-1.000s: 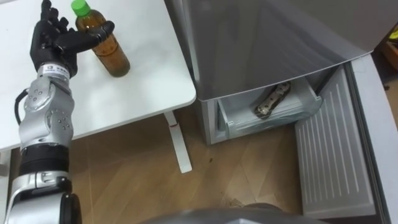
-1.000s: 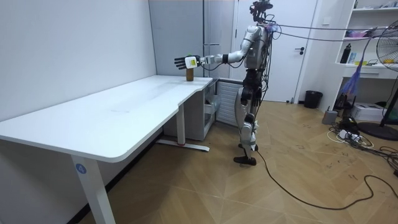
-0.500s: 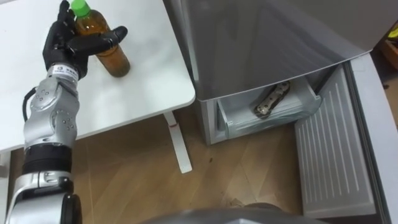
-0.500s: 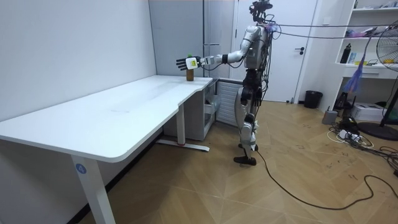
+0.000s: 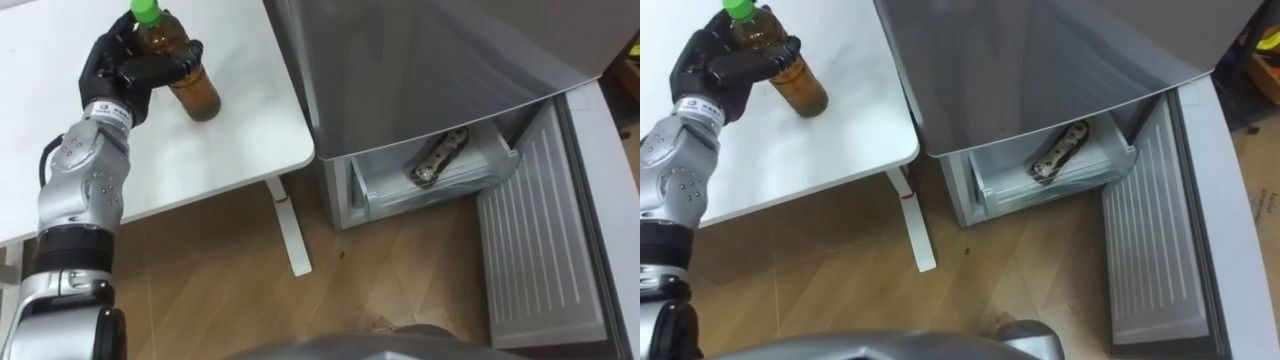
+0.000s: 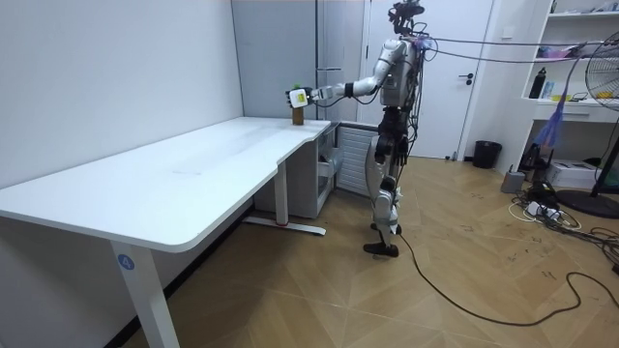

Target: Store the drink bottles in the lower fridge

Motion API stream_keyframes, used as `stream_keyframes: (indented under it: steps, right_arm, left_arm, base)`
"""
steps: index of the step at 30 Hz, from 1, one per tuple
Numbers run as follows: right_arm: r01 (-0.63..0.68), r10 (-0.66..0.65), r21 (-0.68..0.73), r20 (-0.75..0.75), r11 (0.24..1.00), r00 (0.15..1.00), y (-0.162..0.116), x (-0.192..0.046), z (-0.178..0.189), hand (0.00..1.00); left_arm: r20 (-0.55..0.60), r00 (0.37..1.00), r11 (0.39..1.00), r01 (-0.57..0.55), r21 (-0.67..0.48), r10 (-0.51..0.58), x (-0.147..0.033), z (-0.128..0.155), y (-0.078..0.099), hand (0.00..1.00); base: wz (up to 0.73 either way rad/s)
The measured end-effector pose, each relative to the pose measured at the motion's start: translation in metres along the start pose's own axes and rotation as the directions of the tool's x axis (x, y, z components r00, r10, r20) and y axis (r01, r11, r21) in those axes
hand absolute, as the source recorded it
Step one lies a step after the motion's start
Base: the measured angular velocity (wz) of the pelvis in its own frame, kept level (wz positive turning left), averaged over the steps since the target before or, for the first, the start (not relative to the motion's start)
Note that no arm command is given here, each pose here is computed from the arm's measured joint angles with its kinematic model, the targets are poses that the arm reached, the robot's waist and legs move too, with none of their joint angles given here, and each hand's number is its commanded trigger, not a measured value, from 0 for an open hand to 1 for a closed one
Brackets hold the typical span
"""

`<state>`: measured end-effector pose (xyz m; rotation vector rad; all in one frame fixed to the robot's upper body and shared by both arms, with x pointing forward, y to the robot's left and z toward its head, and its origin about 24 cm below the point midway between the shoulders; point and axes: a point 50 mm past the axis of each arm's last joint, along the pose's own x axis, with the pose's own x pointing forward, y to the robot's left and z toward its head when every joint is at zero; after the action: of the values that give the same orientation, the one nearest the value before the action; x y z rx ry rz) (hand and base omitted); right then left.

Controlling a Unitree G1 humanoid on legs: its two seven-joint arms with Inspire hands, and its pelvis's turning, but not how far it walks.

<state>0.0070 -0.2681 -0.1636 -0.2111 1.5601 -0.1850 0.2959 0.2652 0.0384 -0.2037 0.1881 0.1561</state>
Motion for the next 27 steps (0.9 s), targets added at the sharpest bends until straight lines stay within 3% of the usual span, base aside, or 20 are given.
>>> stream_keyframes:
  steps: [20,27]
  right_arm:
    - [0.028,-0.028,0.0,-0.001,1.0,1.0,-0.001,0.0,0.002,0.0]
    - [0.025,-0.025,0.008,-0.006,1.0,1.0,0.0,0.0,0.0,0.0]
  left_arm:
    - [-0.031,0.999,0.999,0.036,0.02,-0.035,0.002,-0.003,-0.006,1.0]
    - [0.047,0.996,0.994,0.078,0.071,-0.082,-0.001,0.015,-0.018,1.0]
  base:
    - [-0.01]
    - [0.0]
